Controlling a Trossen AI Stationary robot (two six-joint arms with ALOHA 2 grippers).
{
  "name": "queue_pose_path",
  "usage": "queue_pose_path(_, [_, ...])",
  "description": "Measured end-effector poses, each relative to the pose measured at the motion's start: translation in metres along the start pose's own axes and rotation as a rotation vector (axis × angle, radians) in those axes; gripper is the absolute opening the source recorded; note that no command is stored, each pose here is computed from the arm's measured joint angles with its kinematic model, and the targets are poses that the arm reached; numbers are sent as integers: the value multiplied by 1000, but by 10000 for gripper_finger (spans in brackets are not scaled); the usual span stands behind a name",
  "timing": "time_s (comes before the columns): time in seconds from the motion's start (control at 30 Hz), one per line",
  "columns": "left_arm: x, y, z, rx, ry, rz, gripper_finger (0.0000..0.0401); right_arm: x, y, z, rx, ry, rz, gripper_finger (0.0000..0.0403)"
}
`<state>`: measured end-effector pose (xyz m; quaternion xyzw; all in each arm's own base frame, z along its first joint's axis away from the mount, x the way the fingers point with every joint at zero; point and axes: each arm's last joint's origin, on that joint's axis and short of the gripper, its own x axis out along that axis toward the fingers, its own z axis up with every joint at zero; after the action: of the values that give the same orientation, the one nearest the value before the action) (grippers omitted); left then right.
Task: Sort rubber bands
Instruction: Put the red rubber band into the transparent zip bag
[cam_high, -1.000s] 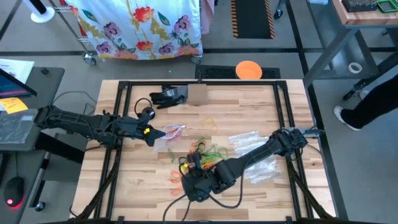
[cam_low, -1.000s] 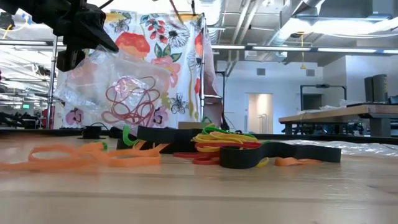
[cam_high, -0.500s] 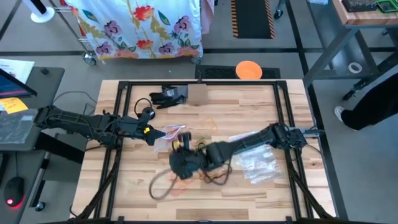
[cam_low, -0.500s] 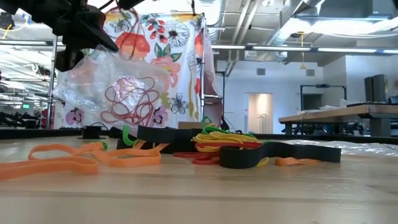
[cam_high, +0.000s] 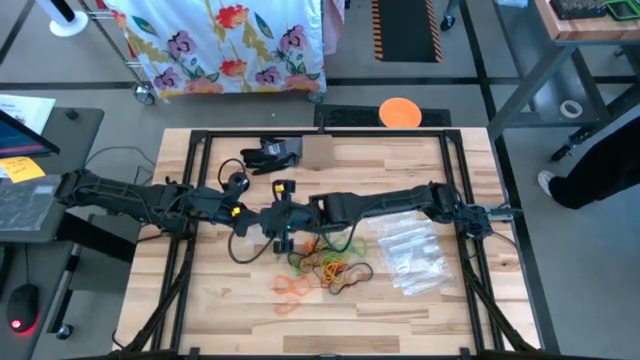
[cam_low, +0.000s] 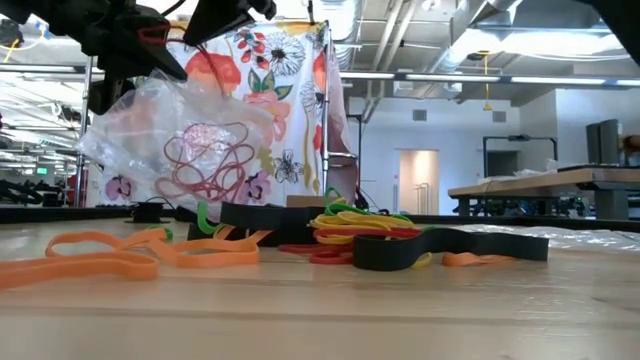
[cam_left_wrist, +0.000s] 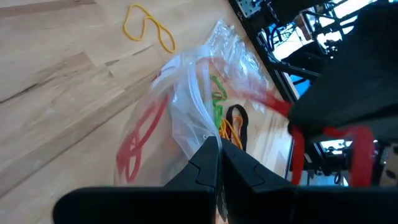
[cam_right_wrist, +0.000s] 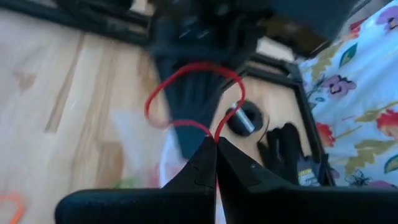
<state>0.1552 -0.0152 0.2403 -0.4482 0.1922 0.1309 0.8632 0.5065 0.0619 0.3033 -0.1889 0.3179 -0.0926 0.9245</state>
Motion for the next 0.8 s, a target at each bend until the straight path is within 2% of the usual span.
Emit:
queue_pose_path(0.1, [0,-1,-1,0,30,-21,0,4,-3,-4,2,7,16,0])
queue_pose_path(0.33, [0,-4,-1,15,31,-54,0,20,12,-26,7,56,48,0])
queue_pose_path(0.53, [-1,-9,-3,23,31,-94,0,16,28,-40,-34,195,1,0])
queue_pose_path(0.8, [-2,-11,-5,29,35,-112,0,14,25,-48,-20,288,-85,0])
